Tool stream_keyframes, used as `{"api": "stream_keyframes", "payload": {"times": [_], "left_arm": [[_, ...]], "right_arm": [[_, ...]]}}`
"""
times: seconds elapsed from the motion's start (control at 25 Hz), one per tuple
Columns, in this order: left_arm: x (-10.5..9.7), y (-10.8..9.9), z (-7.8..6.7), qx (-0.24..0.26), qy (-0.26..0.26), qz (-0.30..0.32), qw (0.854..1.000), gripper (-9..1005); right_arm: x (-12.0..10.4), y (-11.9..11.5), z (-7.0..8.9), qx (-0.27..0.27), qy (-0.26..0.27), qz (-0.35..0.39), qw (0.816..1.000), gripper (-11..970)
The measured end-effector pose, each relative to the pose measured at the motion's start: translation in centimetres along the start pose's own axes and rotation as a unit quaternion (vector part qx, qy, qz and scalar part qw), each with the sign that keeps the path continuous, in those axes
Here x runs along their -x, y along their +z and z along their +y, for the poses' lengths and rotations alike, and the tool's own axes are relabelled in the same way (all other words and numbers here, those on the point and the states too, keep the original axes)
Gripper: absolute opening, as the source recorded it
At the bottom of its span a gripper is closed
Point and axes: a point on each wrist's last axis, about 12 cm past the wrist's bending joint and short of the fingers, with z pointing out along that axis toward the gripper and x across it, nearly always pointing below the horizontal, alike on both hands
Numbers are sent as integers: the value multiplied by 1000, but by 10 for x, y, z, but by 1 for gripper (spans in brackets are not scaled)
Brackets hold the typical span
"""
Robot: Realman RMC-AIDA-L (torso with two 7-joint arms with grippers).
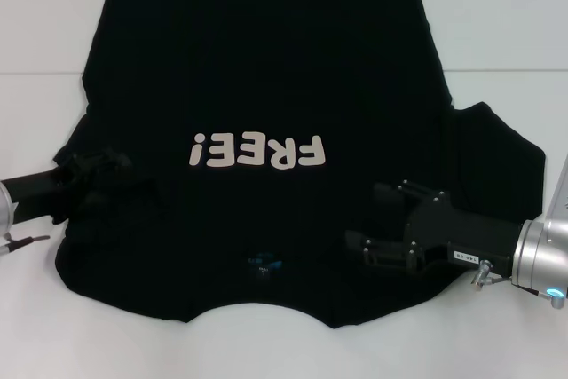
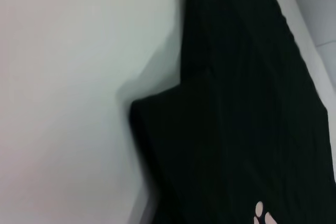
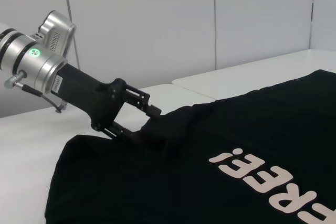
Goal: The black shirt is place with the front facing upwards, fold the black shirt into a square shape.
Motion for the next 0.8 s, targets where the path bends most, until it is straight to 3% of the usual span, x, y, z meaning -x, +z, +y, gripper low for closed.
{"api": "stream_keyframes", "payload": {"times": [0.8], "left_arm": [[7, 3, -6, -18, -5, -40, 999, 769]], "right_arm": [[0, 1, 1, 1, 0, -1, 1000, 925]]}}
